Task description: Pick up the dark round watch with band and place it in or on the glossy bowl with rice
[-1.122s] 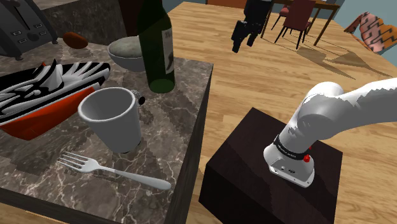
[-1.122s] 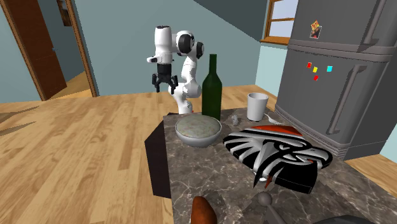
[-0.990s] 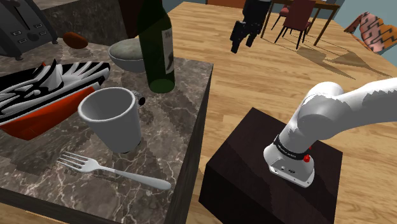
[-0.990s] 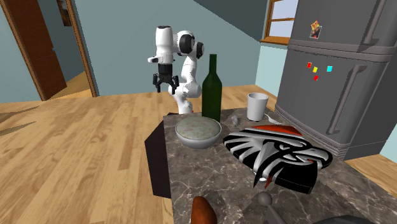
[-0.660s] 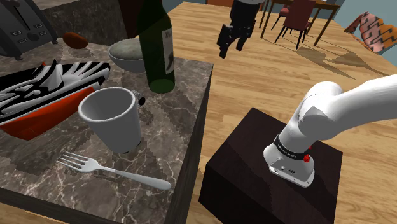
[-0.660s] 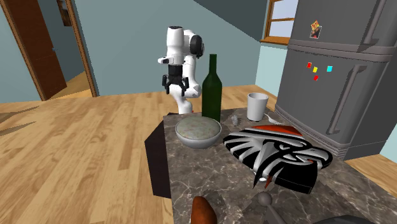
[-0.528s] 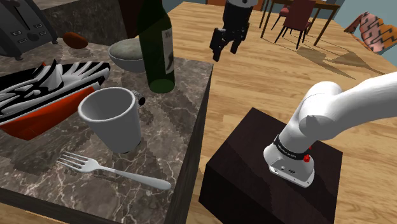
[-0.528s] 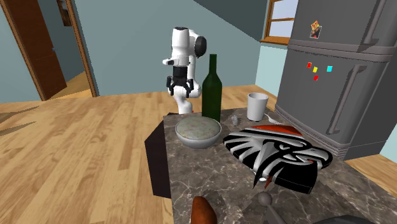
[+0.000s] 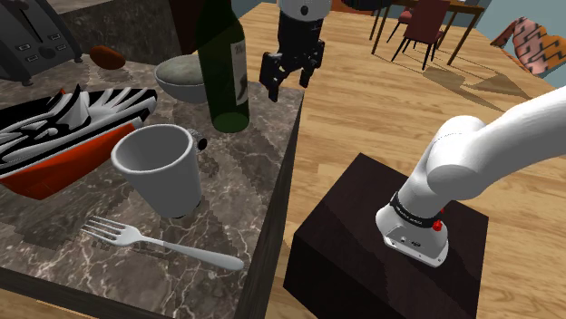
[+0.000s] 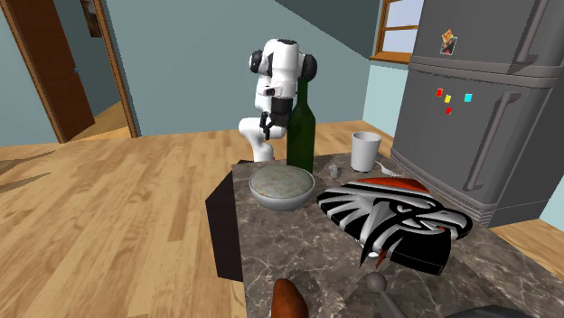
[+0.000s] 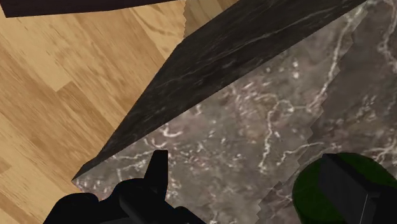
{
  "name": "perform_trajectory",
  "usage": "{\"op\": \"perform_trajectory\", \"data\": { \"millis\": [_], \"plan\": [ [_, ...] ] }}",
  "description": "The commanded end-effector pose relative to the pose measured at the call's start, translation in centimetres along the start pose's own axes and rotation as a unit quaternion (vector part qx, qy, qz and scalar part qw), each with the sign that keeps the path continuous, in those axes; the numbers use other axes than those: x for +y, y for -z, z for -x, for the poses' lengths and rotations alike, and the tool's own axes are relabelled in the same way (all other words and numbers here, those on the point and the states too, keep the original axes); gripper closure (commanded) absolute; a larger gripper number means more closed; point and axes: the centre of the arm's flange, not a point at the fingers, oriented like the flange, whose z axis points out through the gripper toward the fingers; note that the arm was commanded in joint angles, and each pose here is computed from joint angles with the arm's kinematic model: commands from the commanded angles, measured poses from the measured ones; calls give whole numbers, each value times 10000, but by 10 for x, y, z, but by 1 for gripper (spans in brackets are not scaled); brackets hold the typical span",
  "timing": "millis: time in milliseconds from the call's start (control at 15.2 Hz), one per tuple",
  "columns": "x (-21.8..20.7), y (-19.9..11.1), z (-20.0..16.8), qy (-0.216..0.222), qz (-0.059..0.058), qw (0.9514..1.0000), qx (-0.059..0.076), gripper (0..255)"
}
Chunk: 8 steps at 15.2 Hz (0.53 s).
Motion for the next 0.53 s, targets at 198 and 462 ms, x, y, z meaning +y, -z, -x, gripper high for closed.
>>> {"op": "perform_trajectory", "data": {
  "millis": [198, 462],
  "plan": [
    [-70, -1, -1, -52, 69, 10000, 44, 0],
    [-124, -4, -4, -89, 130, 9998, 80, 0]
  ]
}}
